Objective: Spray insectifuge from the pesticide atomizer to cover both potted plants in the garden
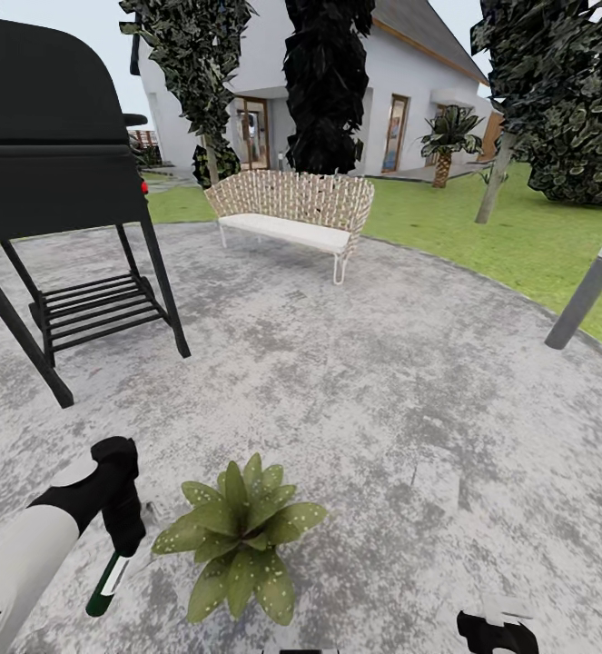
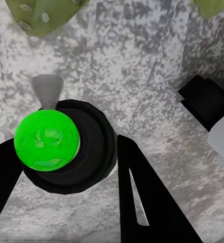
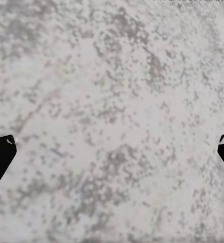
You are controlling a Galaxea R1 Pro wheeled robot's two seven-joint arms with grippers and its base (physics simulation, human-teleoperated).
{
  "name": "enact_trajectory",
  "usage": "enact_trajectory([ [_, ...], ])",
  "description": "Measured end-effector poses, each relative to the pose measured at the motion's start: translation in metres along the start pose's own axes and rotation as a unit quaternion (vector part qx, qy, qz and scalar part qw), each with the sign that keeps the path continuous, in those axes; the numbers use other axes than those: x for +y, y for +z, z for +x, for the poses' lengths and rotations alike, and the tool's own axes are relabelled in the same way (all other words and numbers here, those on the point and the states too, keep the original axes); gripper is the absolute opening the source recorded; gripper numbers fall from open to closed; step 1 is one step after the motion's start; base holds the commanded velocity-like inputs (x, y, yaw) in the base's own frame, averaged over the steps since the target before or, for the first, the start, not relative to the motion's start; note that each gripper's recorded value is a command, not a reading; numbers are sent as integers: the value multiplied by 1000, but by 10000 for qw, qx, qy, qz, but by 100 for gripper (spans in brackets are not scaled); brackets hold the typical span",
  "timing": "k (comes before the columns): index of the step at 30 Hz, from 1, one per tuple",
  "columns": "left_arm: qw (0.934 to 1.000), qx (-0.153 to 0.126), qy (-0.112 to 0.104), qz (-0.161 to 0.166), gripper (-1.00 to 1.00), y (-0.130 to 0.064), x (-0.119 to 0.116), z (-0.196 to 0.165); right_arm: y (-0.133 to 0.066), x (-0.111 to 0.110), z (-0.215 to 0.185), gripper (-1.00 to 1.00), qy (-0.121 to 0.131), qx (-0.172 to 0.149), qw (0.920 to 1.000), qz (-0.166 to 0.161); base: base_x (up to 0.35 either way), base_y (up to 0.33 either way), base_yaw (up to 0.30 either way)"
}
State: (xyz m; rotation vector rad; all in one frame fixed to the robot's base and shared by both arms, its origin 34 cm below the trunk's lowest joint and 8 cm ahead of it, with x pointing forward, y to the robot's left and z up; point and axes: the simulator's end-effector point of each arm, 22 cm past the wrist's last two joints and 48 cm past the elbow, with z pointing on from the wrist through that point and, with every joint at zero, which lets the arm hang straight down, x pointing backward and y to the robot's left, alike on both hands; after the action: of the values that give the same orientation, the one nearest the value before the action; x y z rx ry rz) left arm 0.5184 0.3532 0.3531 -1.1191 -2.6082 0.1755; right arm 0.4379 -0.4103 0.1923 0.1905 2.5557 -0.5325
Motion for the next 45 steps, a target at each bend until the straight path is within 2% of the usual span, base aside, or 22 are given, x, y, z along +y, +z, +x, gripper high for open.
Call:
enact_trajectory([
  [4, 9999, 69, 7, 108, -100, 25, -15, 7, 0, 0, 0, 100, 3, 0, 10000, 4, 0, 0, 128],
  [9, 9999, -71, -13, 111, -100, 29, -19, -1, 1, -5, -1, 100, -52, -25, 10000, 21, 0, 0, 7],
  [12, 9999, 81, -88, 55, -100, 24, -9, 10, -1, 4, 1, 100, -69, -7, 10000, -42, 0, 0, 0],
  [18, 9997, 54, -179, -131, -100, 2, 12, 18, 0, 0, 2, 100, -76, -6, 10000, -20, 0, 0, 0],
  [27, 9997, 60, -70, -205, -100, -9, 11, 12, 0, -1, 2, 100, -73, -6, 10000, -3, -2, -149, 0],
  [32, 10000, 24, -48, -48, -100, -11, 4, 9, 0, -1, 2, 100, -75, -3, 10000, 1, -206, -57, 0],
  [36, 9993, -162, 109, -309, -100, -31, 12, -8, 0, -1, 2, 100, -72, -7, 10000, 0, -27, -2, 0],
  [38, 9974, -145, 144, -693, -100, -56, 31, -14, 0, -1, 2, 100, -73, -7, 10000, -1, -2, 0, -85],
  [40, 9931, 14, 219, -1150, -100, -82, 46, -24, 0, -1, 2, 100, -72, -7, 10000, -4, 0, 0, -217],
  [45, 9914, 81, 281, -1277, -100, -89, 46, -33, 0, 0, 2, 100, -58, -5, 10000, -4, 0, 0, -59],
])
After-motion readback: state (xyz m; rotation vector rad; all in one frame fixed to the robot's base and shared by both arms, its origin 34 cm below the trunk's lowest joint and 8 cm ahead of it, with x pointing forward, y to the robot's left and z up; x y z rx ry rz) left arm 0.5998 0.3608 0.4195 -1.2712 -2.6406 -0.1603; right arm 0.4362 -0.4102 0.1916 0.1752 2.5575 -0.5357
